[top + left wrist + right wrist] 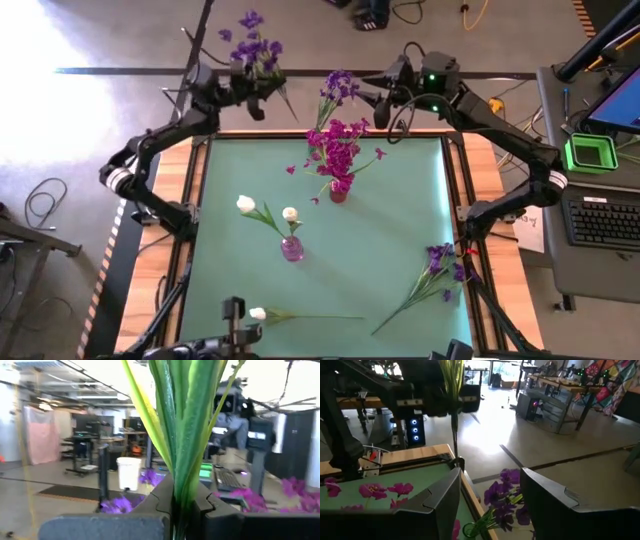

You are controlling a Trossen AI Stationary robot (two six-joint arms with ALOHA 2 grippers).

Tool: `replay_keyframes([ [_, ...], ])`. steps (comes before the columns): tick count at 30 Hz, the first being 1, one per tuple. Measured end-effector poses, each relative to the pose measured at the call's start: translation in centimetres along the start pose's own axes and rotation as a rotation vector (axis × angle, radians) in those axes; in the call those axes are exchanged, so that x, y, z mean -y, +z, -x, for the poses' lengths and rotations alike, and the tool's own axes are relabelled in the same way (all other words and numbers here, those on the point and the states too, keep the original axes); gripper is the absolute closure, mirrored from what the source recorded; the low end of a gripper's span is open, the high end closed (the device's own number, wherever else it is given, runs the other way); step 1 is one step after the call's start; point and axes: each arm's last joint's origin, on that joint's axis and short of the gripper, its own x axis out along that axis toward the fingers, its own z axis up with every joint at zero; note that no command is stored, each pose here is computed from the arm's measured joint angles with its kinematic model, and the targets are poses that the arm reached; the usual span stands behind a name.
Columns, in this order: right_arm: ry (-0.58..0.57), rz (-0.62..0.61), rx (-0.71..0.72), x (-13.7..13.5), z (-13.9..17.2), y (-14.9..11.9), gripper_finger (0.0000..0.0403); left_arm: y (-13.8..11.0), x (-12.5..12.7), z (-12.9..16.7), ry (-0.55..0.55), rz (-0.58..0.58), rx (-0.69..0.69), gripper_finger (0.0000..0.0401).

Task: Sort flowers into vase by color
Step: Put the top purple flower into the green vase

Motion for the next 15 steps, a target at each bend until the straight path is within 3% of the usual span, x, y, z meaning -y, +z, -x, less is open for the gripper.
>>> replay_keyframes([
  [7, 0.002, -0.002, -0.010, 0.0, -0.1, -0.3, 0.0206, -2.3, -2.3, -1.5, -0.028, 0.020, -0.011, 0.0401],
  [15, 0.001, 0.000, -0.010, 0.0, -0.1, -0.3, 0.0207, -3.9, -4.5, -4.0, -0.144, 0.165, -0.053, 0.0401],
])
